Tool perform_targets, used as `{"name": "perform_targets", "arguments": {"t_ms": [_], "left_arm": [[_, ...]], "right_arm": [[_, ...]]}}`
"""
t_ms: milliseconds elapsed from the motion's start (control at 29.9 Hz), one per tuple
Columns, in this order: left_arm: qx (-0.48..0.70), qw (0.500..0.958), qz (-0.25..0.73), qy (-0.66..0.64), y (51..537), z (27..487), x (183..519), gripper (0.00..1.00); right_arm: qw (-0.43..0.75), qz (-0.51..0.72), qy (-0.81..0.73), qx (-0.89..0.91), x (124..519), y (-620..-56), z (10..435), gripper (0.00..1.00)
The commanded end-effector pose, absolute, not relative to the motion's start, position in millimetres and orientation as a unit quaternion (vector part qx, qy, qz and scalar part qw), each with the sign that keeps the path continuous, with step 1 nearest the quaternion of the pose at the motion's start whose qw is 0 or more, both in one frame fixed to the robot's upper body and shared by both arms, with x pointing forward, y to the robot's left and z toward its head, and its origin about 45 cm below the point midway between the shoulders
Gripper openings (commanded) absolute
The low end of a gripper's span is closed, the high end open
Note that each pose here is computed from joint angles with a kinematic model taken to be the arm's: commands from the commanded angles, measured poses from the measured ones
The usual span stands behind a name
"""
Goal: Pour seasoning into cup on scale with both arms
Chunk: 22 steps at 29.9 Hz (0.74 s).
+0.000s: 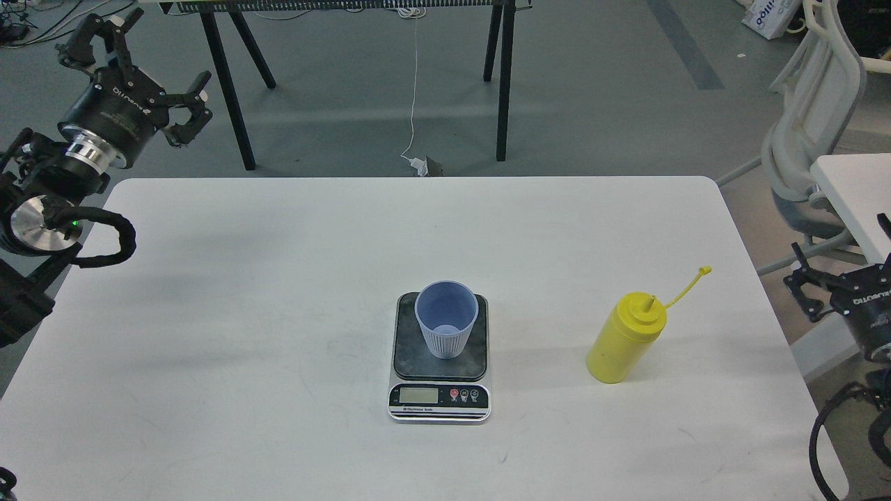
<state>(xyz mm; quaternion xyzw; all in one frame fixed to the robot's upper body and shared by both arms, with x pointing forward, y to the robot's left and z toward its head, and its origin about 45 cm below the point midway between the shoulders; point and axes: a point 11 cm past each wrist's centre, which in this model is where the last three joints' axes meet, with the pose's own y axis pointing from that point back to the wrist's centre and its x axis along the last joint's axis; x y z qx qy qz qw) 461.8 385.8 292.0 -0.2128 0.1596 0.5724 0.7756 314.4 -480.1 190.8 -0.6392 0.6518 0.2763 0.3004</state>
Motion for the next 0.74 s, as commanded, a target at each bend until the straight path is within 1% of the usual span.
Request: {"name": "perform_targets", "arguments": {"t_ms": [0, 134, 301, 368, 468, 568, 702], "left_arm": [[-0.213, 0.772, 0.577, 0.160, 389.8, 291.3, 461.8, 1.00], [-0.220, 0.763, 0.586, 0.160, 396.3, 290.2, 462.8, 1.00], [-0.231, 0.748, 0.598, 0.174, 400.8, 278.4, 462.4, 1.00], [-0.247, 0.736, 0.602, 0.187, 400.2, 272.6, 463.5, 1.00], [-0.262, 0.724, 0.604, 0.204, 398.6, 262.6, 461.9, 1.00], [-0.270, 0.717, 0.606, 0.211, 400.1, 257.9, 459.7, 1.00], [-0.274, 0.715, 0.607, 0.211, 401.6, 258.6, 459.4, 1.00]], "right_arm": [[0.287, 0.246, 0.660, -0.649, 347.8, -488.2, 207.1, 0.99], [0.279, 0.231, 0.666, -0.653, 382.9, -486.8, 219.4, 0.99], [0.319, 0.218, 0.667, -0.637, 432.8, -470.5, 240.6, 0.99], [0.326, 0.209, 0.668, -0.635, 450.6, -465.3, 254.7, 0.99], [0.331, 0.191, 0.652, -0.655, 477.0, -445.7, 287.5, 0.99], [0.324, 0.176, 0.638, -0.676, 489.7, -431.5, 310.2, 0.99], [0.319, 0.175, 0.635, -0.681, 491.6, -427.2, 311.4, 0.99]]}}
